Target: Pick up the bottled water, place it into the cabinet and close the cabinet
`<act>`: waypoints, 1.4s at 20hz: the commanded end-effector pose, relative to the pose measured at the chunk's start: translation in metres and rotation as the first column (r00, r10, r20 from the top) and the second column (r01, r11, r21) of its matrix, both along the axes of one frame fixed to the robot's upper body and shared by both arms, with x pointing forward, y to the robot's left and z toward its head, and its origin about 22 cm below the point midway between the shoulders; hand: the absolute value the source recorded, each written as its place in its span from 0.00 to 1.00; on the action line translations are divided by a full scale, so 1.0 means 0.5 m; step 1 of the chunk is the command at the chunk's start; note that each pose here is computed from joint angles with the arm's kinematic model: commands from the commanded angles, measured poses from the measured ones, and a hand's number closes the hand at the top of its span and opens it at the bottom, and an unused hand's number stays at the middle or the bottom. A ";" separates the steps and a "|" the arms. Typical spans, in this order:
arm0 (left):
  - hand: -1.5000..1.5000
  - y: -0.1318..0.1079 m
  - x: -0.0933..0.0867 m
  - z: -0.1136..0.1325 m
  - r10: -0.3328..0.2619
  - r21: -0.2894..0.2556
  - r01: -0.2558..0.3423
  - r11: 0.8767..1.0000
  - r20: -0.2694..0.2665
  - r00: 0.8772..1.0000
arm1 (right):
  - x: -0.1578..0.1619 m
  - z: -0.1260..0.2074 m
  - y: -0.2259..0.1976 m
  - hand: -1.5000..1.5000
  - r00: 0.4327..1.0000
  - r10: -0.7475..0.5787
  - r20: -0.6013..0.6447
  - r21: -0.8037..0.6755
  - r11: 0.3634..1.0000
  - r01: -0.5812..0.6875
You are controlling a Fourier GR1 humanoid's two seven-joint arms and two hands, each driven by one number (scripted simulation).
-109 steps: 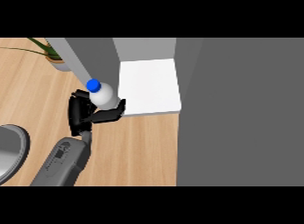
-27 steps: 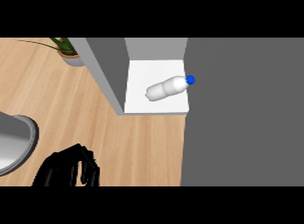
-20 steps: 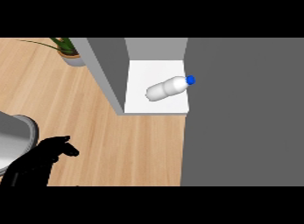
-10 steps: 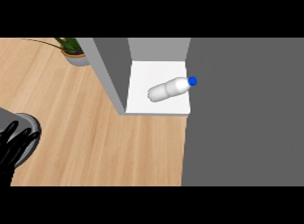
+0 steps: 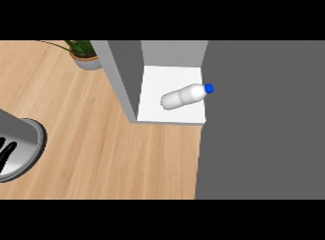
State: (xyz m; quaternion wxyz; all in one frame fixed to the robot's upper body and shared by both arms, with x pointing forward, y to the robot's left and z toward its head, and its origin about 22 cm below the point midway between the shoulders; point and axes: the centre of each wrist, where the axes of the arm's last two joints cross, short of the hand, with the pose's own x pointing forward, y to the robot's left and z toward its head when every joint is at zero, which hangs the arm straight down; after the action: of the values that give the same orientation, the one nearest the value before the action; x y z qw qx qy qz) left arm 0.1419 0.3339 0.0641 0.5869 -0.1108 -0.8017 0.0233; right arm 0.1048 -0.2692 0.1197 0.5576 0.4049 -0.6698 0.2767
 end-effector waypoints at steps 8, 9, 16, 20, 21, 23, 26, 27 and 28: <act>0.00 0.058 -0.031 0.017 0.001 0.016 0.000 1.000 -0.027 1.000 | -0.009 0.101 0.095 1.00 0.985 0.060 0.164 -0.119 0.992 -0.040; 0.00 0.068 -0.033 0.016 0.005 0.019 -0.004 1.000 -0.032 0.999 | 0.000 0.098 0.099 1.00 0.985 0.053 0.164 -0.115 0.993 -0.034; 0.00 0.101 -0.036 0.039 -0.014 0.044 0.015 0.999 -0.015 1.000 | 0.031 0.100 0.164 1.00 0.988 0.070 0.138 -0.077 0.995 -0.060; 0.00 0.110 -0.044 0.042 -0.027 0.033 0.027 0.999 -0.011 1.000 | 0.057 0.110 0.201 1.00 0.990 0.065 0.129 -0.045 0.997 -0.060; 0.00 0.116 -0.045 0.042 -0.017 0.024 0.018 1.000 -0.010 1.000 | 0.064 0.108 0.217 1.00 0.990 0.067 0.123 -0.045 0.997 -0.062; 0.00 0.116 -0.047 0.045 -0.016 0.019 0.017 1.000 -0.002 1.000 | 0.086 0.111 0.238 1.00 0.993 0.047 0.107 -0.040 0.998 -0.043; 0.00 0.137 -0.053 0.058 -0.026 0.038 0.026 0.999 -0.004 1.000 | 0.100 0.114 0.273 1.00 0.998 0.029 0.063 -0.007 1.000 -0.029; 0.00 0.144 -0.054 0.052 -0.019 0.030 0.018 0.999 0.009 1.000 | 0.109 0.118 0.283 1.00 0.999 0.018 0.048 -0.010 1.000 -0.017; 0.00 0.145 -0.046 0.060 -0.024 0.032 0.023 0.999 0.024 0.999 | 0.107 0.123 0.303 1.00 0.997 0.066 0.051 -0.032 0.997 -0.064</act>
State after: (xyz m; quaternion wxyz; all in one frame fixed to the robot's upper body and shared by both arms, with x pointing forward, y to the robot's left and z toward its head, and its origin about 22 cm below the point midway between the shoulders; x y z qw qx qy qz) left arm 0.1173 0.3991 0.0890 0.5886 -0.1101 -0.8009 0.0048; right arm 0.1636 -0.1538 0.1659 0.5463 0.3854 -0.6638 0.3353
